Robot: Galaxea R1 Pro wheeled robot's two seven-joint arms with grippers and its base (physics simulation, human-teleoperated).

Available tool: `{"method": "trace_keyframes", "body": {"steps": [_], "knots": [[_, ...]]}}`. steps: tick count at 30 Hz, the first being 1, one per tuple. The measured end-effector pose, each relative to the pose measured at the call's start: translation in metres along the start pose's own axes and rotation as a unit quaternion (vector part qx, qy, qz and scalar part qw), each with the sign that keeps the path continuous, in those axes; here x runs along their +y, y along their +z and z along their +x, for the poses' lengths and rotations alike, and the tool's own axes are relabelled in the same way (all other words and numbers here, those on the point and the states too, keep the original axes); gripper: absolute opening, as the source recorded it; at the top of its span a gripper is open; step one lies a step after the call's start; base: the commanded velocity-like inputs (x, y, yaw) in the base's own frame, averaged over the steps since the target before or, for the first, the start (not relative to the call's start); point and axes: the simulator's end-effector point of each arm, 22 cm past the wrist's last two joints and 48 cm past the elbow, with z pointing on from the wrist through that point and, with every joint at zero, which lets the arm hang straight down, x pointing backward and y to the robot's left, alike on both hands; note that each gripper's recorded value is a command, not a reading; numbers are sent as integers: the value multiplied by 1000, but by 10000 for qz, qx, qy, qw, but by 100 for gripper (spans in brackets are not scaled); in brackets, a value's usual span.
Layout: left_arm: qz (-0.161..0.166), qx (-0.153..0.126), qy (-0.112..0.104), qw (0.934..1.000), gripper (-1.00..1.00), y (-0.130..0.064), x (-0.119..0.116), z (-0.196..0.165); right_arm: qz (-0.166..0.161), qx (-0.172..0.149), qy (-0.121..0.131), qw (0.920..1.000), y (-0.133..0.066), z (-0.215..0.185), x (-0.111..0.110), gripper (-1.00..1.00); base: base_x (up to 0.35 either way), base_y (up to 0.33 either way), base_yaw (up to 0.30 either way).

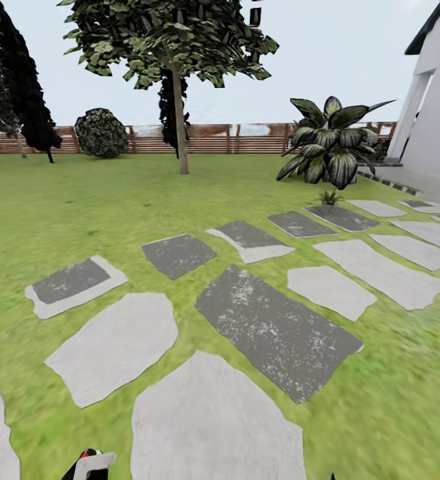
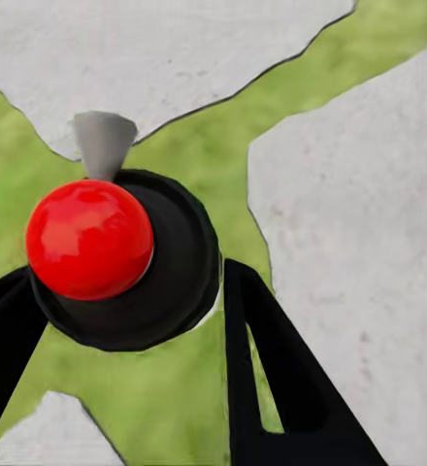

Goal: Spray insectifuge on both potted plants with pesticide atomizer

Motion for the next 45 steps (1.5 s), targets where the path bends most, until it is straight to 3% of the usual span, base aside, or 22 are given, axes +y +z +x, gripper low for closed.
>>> {"method": "trace_keyframes", "body": {"steps": [45], "knots": [[7, 1, -4, 10000, -100, 0, -1, 0, -13, 4, -5, 10000, 0, 0, 1, 100, 338, 0, -29]]}}
